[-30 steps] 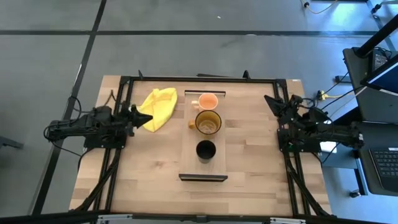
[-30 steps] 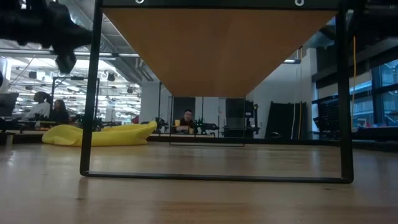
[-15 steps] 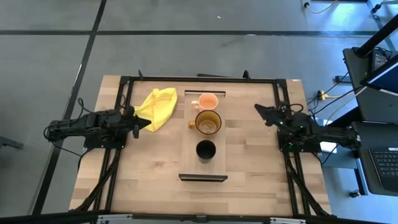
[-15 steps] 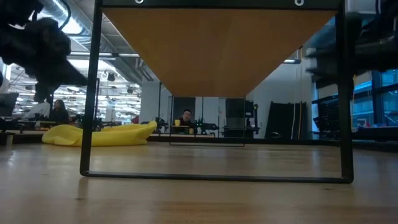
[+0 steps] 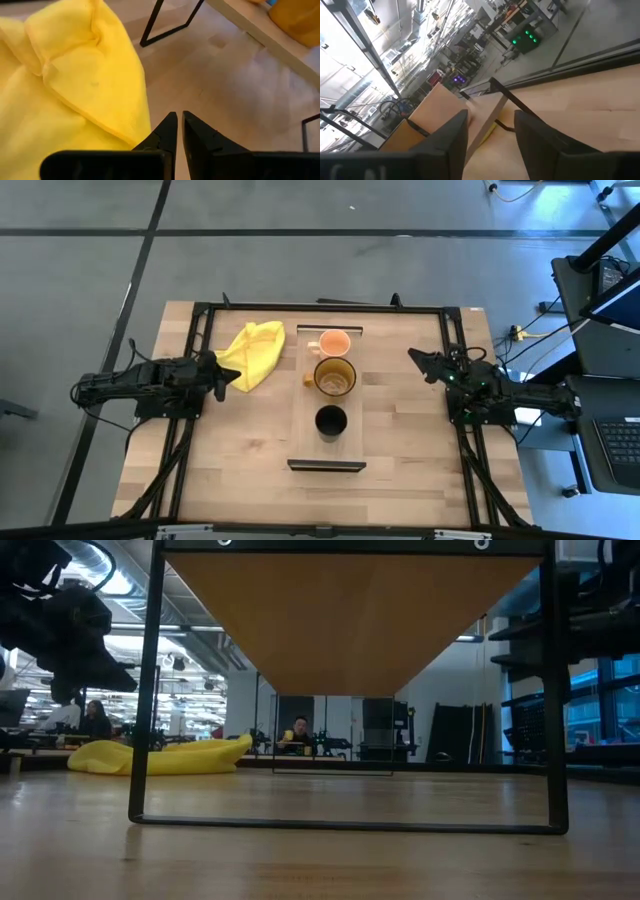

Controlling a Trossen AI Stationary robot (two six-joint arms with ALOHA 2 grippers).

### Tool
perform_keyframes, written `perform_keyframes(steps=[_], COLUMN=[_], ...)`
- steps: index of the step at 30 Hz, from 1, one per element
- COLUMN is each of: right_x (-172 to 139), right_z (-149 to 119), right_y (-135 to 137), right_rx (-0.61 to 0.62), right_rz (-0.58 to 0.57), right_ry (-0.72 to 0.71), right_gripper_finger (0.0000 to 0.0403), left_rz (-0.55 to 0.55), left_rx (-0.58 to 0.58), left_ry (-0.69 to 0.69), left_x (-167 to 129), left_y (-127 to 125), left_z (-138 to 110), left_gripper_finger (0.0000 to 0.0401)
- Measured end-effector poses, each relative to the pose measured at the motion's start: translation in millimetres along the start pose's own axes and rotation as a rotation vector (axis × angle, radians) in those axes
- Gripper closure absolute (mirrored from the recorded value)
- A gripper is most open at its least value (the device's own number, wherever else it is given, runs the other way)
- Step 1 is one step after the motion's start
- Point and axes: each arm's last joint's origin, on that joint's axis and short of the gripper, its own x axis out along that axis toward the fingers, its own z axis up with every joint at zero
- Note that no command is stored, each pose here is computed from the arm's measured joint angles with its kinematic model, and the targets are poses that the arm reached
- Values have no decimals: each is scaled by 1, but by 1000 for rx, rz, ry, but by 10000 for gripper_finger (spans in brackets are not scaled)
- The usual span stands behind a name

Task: Stack small to large cups/mugs on shelf
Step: Return to Home Position

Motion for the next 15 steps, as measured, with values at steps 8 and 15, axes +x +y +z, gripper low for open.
perform_keyframes(steps=[8,15], right_x=[0,0], right_z=[0,0], right_y=[0,0], right_rx=[-1,-1], right_rz=[-1,-1], right_ry=[0,0], right_gripper_finger=[242,242], left_rz=[-1,-1], left_rx=[69,69], left_ry=[0,0], left_x=[0,0], left_y=[0,0], left_z=[0,0], left_gripper_finger=[381,381])
